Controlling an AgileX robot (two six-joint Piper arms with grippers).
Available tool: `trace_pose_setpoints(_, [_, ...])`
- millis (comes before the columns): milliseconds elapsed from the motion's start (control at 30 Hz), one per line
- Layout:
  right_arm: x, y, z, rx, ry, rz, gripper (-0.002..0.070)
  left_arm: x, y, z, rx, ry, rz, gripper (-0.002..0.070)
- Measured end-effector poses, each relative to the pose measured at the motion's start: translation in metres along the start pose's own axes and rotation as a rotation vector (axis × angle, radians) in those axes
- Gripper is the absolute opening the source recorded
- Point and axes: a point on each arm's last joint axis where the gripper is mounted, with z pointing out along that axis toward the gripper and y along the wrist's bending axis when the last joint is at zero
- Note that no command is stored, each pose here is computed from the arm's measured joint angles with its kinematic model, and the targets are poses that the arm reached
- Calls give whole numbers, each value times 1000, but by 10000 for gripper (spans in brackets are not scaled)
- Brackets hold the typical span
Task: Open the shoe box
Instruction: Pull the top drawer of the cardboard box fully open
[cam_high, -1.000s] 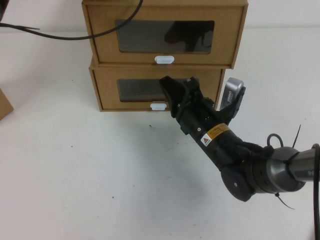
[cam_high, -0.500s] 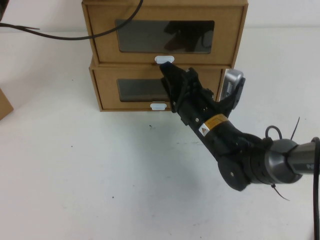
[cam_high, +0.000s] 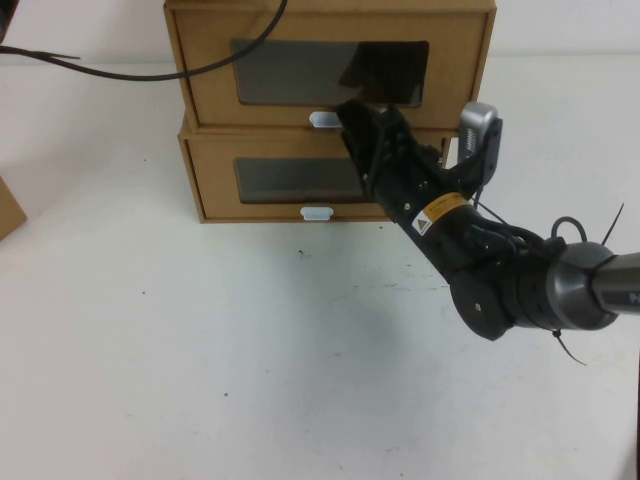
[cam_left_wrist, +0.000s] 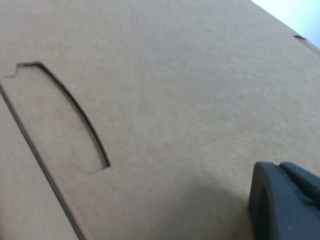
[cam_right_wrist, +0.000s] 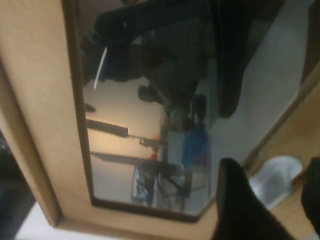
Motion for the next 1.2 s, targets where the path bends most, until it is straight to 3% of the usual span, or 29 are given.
trace_pose_setpoints(500, [7,3,11,51,85,-58,218,0,0,0,-4,3,5,-6])
trace_pose_setpoints(1200, [4,3,11,49,55,-35,205,0,0,0,-4,3,6,-6])
